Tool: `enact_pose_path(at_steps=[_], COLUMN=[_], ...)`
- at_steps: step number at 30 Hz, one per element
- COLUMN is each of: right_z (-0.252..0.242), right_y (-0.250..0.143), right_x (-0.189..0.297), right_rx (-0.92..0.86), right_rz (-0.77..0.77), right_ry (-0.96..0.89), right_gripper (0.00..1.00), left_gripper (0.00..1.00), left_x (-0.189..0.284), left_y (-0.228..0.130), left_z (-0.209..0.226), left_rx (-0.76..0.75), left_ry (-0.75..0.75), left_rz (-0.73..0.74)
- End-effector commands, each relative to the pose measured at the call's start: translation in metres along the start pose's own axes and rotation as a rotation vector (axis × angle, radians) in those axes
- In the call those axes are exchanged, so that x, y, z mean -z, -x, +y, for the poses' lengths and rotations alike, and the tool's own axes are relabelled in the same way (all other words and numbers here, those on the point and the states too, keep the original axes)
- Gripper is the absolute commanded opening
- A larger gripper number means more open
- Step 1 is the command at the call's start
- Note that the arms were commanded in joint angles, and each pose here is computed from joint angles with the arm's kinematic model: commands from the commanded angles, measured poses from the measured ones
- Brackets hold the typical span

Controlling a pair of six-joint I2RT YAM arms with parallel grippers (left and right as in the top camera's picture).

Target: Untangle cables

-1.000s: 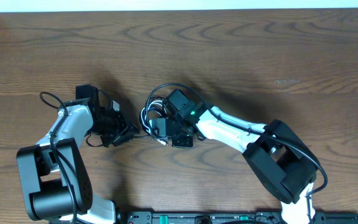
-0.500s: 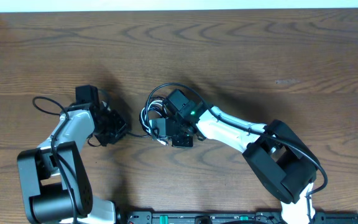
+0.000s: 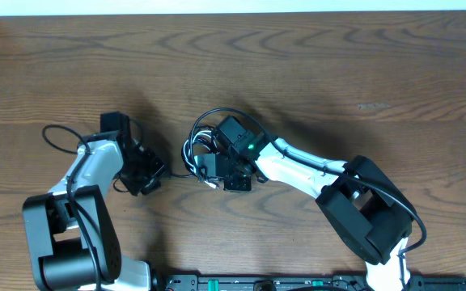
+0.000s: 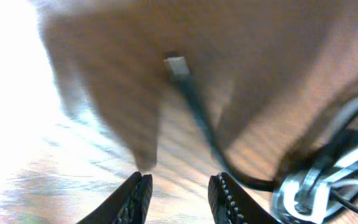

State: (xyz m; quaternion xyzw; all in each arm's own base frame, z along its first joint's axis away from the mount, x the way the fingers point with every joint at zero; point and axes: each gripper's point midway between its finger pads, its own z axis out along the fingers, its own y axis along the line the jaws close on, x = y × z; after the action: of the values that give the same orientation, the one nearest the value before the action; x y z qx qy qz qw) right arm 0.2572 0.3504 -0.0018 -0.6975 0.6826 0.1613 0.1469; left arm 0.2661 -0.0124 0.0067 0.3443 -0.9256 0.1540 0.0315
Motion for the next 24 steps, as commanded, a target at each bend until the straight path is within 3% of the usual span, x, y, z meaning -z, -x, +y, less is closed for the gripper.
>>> enact_pose_path(at_steps=[1,5,12,20,24], right_z=[0.007,0.007,0.007,0.007,0.007], right_y=[-0.035,-0.035,-0.035,-0.035,-0.035], right_x=[-0.018,-0.018,-0.018,-0.018,-0.018], right_rx=[-0.019,-0.019,-0.019,-0.019,-0.019], right_rz=[0.128,0.128,0.128,0.127,0.128], right_ry=[0.003,0.003,0.003,0.003,0.003], right_gripper=[0.01,0.01,0.01,0.01,0.01], left_gripper=[0.36,0.29,0.29,0.35,0.34], left_x=[0.005,0.001,0.0,-0.001,-0.004], left_y=[0.005,0.008,0.018,0.015,0.015], left_z=[-0.027,-0.054,-0.056,-0.076,-0.07], left_rx=[-0.093,-0.151,-0.13,-0.182,-0.172], left_ry=[-0.041,-0.079,-0.062,-0.162,-0.131], left_rz=[-0.034,-0.09,-0.148,-0.12,-0.116])
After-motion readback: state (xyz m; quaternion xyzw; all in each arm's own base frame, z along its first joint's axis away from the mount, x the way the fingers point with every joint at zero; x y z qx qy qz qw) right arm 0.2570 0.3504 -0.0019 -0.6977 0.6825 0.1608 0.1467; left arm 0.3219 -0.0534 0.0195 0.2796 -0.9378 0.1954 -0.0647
